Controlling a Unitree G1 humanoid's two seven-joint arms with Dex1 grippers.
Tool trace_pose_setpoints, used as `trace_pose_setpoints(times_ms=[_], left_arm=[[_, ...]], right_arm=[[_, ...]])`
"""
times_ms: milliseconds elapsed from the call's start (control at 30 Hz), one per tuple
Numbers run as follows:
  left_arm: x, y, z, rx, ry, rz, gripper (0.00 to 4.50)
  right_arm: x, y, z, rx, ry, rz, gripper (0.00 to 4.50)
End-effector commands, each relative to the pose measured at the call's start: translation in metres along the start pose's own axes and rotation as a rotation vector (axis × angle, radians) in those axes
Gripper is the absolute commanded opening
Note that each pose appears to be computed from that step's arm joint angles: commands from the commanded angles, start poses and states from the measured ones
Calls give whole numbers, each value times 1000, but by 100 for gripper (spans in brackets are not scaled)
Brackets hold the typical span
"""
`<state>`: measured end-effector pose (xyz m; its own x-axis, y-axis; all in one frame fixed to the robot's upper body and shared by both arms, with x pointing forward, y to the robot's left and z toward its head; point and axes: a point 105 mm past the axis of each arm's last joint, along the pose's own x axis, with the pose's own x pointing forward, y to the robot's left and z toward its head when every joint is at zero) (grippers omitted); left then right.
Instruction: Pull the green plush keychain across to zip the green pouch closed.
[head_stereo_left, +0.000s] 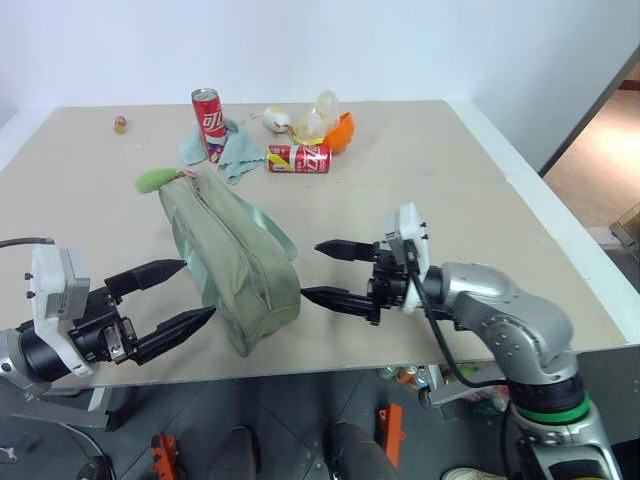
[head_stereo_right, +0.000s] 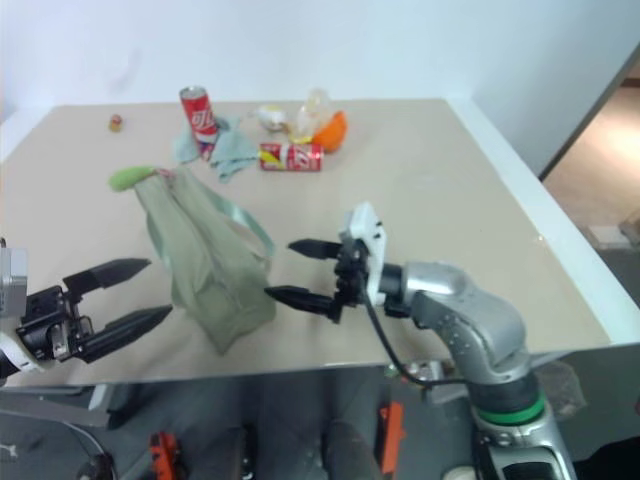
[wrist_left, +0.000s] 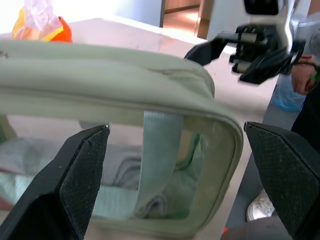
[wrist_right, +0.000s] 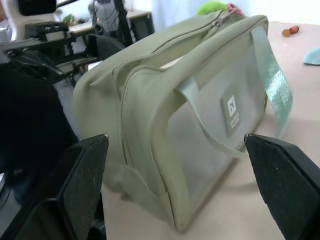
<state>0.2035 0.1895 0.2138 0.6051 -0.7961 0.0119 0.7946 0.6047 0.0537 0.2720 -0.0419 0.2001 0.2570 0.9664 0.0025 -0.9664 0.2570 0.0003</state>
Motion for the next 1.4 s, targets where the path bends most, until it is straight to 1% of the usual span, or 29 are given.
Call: trace_pose_setpoints(times_ms=[33,167,200,233,467,600,700,767,933,1033,1100,1167,1233,1400], left_arm=[[1,-1,5,33,-7,-14,448],[2,1,5,48,-6,-9,448],[2,2,6,51,-8,-8,450],[3,2,6,53,-10,-8,450],[3,5,5,58,-13,8,450],[6,4,3,55,-16,5,450],[9,6,3,58,-20,5,450],[11,7,3,59,-24,2,450],[19,5,2,60,-38,-23,450],[25,3,4,61,-61,-34,450],[28,1,4,60,-68,-38,450],[31,0,4,57,-74,-40,450],[33,0,3,56,-77,-41,450],[39,-2,5,54,-93,-56,450]], right_arm=[[14,-2,9,-20,-46,-13,450],[27,-2,4,-5,-54,-10,450],[29,-1,3,-1,-53,-5,393],[30,0,2,0,-51,-2,367],[27,10,-4,9,-33,36,120],[19,12,-5,-12,-9,60,6],[6,6,0,-99,37,94,6],[-5,-6,6,-165,75,117,6],[-31,-64,29,-357,191,118,6],[-40,-100,40,-433,238,64,6],[-45,-116,49,-468,254,33,6],[-47,-124,56,-482,251,28,6],[-49,-127,57,-493,251,36,6],[-52,-124,43,-524,270,86,6]])
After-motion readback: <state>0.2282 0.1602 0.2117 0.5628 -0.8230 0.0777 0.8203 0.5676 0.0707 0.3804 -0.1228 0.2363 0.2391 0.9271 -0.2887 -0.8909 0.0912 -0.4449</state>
